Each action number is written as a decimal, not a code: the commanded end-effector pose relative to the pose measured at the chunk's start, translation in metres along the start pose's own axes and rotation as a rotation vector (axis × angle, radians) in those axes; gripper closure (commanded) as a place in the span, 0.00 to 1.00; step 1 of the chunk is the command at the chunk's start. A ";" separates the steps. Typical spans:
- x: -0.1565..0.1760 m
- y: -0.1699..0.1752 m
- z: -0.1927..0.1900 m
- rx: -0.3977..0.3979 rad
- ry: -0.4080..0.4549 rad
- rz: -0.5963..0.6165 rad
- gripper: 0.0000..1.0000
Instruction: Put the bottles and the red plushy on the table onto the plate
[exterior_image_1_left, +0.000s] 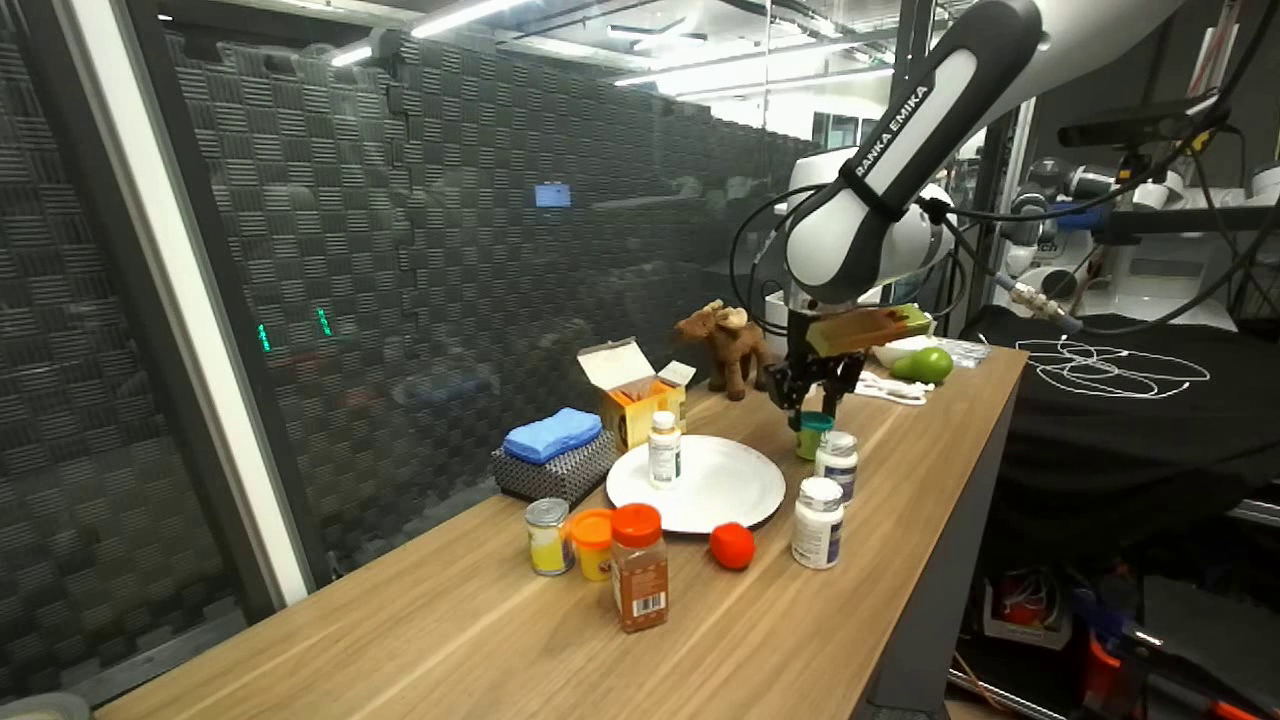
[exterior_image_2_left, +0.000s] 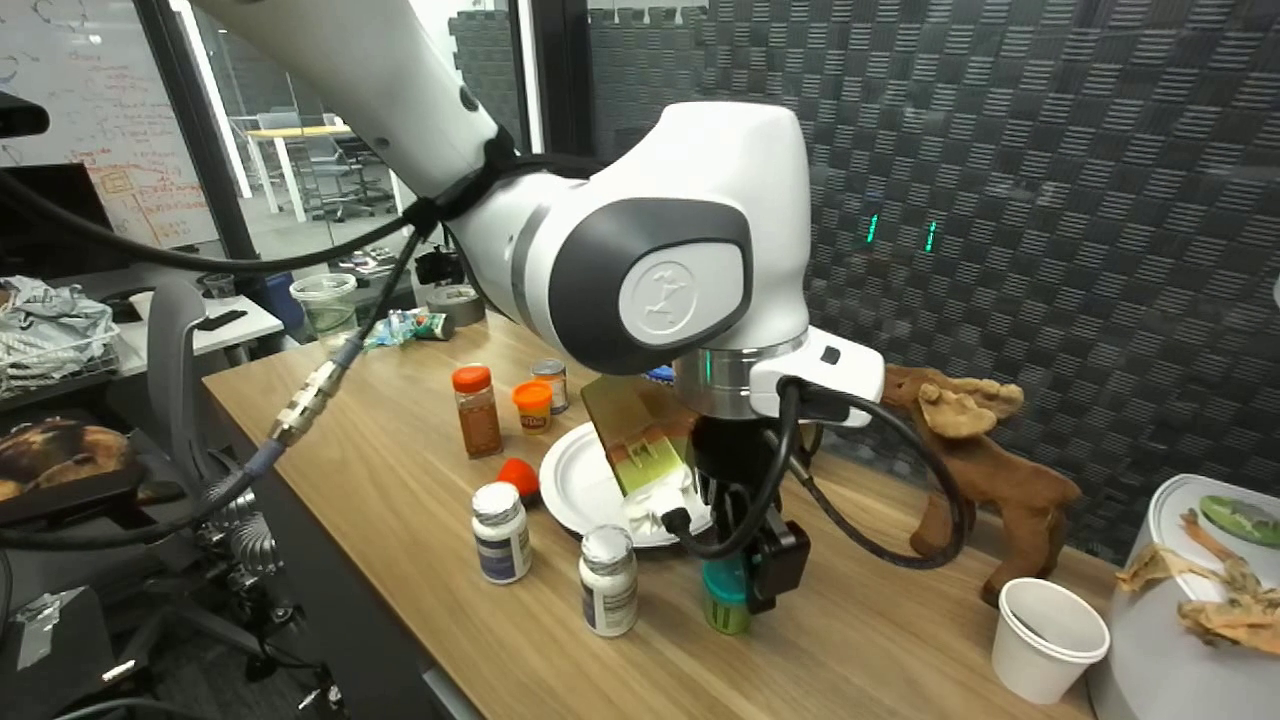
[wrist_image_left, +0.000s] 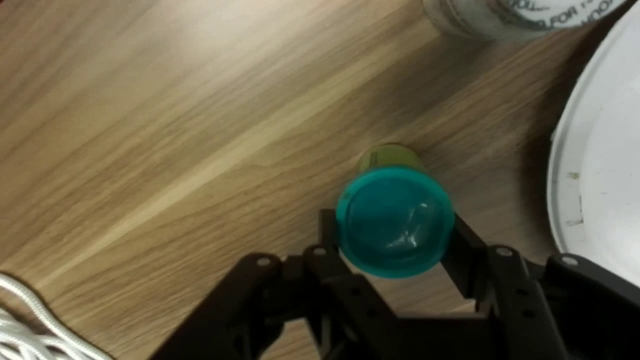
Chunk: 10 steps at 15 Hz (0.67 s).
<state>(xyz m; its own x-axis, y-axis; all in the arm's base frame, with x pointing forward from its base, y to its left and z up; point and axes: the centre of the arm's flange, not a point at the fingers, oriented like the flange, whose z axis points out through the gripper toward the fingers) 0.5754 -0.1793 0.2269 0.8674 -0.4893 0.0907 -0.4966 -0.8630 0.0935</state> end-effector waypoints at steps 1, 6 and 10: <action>0.001 0.000 -0.037 0.012 0.033 -0.008 0.73; -0.008 -0.052 -0.100 0.073 0.139 -0.200 0.73; -0.024 -0.101 -0.106 0.112 0.159 -0.397 0.73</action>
<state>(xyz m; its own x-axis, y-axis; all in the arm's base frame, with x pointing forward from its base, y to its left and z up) 0.6033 -0.0923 0.3178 0.9511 -0.2184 0.2183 -0.2348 -0.9707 0.0518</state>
